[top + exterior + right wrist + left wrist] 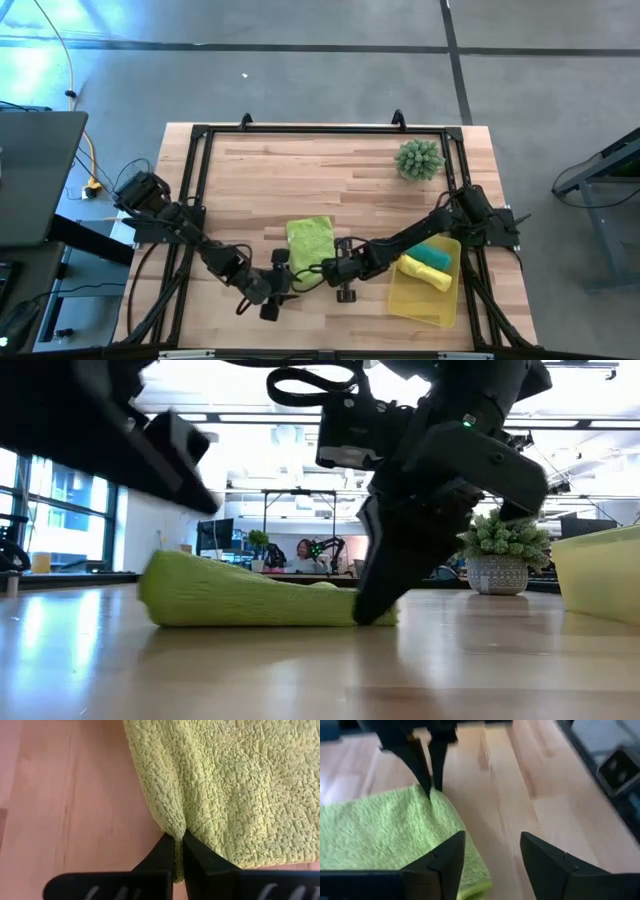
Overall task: Roll microfiber towels into tight, uniform cylinder then place into a basket
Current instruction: Roll the green microfiber cloth
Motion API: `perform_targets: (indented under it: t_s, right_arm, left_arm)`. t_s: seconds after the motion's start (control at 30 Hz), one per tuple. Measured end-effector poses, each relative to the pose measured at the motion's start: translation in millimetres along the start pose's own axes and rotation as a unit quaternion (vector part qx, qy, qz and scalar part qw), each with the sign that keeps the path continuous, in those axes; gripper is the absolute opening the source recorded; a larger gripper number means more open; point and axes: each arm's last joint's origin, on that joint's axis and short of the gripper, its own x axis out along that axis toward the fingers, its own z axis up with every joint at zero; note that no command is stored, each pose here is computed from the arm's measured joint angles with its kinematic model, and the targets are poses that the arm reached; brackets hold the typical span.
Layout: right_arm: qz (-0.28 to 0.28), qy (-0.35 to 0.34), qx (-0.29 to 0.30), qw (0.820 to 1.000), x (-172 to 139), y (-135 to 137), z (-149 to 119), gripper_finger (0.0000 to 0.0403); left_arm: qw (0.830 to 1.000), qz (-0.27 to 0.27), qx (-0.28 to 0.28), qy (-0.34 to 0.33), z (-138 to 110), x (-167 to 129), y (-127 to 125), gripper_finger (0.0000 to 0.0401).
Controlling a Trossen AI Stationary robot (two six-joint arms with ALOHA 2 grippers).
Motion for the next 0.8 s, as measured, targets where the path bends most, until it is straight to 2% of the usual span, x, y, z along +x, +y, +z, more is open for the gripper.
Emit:
perform_targets:
  t_s: [0.2, 0.4, 0.5, 0.57, 0.67, 0.8]
  right_arm:
    - [0.009, -0.008, 0.013, 1.000, 0.8, 0.7, 1.6, 0.0001]
    - [0.014, -0.012, 0.014, 1.000, 1.3, 1.2, 2.5, 0.0001]
    - [0.015, -0.012, 0.014, 1.000, 1.3, 1.4, 2.4, 0.0001]
    - [0.015, -0.012, 0.014, 1.000, 1.3, 1.6, 2.4, 0.0001]
    - [0.016, -0.012, 0.014, 1.000, 1.3, 1.6, 2.4, 0.0001]
    - [0.020, -0.020, 0.015, 0.999, -7.0, 1.1, 4.5, 0.0007]
  left_arm:
    - [0.999, 0.020, 0.022, 0.037, -19.9, 16.1, -1.0, 0.0202]
    - [0.992, 0.101, 0.062, 0.045, -32.7, 27.6, 4.5, 0.0203]
    - [0.992, 0.098, 0.056, 0.057, -36.4, 32.6, 7.8, 0.0203]
    - [0.993, 0.090, 0.039, 0.067, -37.6, 34.6, 10.2, 0.0200]
    - [0.993, 0.086, -0.016, 0.079, -38.8, 36.0, 13.5, 0.0185]
    - [0.989, 0.071, -0.101, 0.086, -39.0, 37.2, 15.3, 0.0137]
